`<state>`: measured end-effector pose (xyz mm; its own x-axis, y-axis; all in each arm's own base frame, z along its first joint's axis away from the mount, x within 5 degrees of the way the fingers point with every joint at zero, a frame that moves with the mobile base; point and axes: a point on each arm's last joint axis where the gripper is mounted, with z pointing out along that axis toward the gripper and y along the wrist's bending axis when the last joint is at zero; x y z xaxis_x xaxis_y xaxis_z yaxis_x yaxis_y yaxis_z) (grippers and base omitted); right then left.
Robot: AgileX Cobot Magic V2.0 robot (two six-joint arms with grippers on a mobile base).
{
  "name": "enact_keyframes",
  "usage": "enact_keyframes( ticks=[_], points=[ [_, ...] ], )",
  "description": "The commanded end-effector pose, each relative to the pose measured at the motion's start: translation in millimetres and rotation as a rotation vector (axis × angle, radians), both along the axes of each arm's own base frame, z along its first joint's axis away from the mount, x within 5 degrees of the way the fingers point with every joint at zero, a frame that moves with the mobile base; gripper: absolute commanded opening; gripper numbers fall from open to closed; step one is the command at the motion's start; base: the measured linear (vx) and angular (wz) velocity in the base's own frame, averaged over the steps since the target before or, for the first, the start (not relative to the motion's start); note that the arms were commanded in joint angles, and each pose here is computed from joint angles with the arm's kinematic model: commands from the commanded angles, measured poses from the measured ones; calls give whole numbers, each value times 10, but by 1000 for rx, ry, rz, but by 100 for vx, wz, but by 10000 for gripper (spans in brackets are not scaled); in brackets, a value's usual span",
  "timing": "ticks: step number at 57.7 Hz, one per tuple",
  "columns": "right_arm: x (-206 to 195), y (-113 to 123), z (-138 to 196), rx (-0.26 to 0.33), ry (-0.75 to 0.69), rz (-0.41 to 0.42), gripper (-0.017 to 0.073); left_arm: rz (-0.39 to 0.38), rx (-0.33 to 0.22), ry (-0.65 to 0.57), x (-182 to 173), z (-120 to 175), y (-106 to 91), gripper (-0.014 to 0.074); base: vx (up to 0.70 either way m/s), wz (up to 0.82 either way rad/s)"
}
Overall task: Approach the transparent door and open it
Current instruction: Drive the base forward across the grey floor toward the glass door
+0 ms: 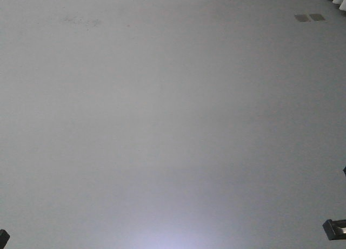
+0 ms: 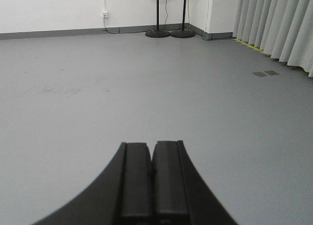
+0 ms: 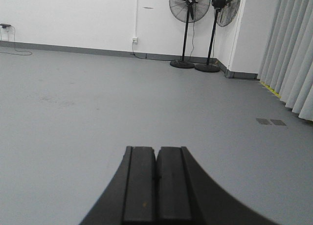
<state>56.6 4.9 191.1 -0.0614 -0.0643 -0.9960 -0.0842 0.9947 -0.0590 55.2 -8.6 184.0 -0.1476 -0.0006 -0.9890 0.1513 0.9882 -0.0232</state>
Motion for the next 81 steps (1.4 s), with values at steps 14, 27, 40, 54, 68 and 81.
enact_keyframes(
  ticks=[14,27,40,54,68,81],
  points=[
    [-8,-9,76,-2,-97,-10,-3,-6,-25,-78,3,31,-5,3,0,0],
    [-8,-9,76,-2,-97,-10,-3,-6,-25,-78,3,31,-5,3,0,0],
    [-8,-9,76,-2,-97,-10,-3,-6,-25,-78,3,31,-5,3,0,1],
    [-8,-9,76,-2,-97,-10,-3,-6,-25,-78,3,31,-5,3,4,3],
    [-8,-9,76,-2,-97,-10,-3,-6,-25,-78,3,31,-5,3,13,6],
    [-8,-9,76,-2,-97,-10,-3,-6,-25,-78,3,31,-5,3,23,18]
  ],
)
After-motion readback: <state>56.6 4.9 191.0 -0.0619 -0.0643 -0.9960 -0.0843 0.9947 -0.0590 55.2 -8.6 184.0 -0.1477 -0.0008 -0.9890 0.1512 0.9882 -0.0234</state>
